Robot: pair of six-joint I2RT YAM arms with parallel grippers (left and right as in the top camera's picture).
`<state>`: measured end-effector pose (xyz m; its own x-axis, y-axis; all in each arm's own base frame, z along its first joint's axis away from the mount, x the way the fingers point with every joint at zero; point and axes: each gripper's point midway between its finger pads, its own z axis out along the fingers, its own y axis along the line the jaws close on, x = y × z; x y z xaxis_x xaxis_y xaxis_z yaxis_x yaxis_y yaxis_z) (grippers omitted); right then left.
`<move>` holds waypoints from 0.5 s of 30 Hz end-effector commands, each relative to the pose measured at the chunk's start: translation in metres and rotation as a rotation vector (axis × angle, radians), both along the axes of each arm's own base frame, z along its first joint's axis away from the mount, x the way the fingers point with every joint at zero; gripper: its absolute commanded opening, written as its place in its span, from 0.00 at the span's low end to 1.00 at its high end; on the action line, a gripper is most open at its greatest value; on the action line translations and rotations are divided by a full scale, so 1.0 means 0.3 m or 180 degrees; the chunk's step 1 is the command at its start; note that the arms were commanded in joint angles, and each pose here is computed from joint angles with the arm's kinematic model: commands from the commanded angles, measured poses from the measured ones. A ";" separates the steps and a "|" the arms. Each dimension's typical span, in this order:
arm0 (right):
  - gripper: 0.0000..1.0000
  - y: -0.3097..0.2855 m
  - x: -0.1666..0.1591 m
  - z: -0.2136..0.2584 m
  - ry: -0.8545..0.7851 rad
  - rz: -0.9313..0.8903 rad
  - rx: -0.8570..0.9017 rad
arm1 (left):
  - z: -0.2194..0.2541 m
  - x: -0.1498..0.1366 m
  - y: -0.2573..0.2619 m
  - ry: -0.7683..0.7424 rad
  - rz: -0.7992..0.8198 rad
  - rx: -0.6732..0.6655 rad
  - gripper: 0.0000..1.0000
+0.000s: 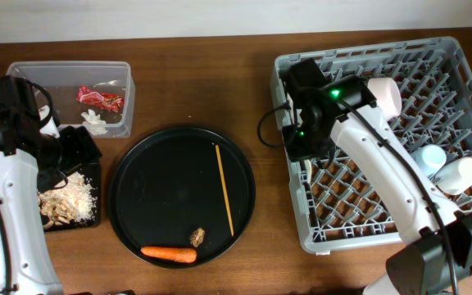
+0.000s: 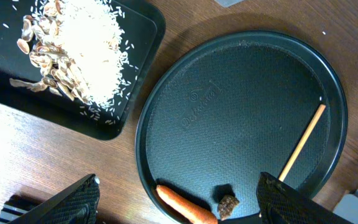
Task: Sort waste into correct bins and load items into the dishwasher rack
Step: 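Place the white fork into the rack with the right gripper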
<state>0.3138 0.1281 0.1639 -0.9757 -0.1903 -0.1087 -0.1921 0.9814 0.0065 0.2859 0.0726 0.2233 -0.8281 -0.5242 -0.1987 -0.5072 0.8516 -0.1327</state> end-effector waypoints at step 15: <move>0.36 -0.105 -0.032 -0.185 0.0186 -0.0107 -0.0309 | 0.004 -0.004 -0.002 -0.0022 -0.0040 0.0005 0.80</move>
<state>0.3010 0.1003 0.1043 -0.9851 -0.1704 -0.0228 -0.1686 0.9836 -0.0645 0.2859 0.0725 0.2232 -0.8282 -0.5242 -0.1983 -0.5072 0.8515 -0.1326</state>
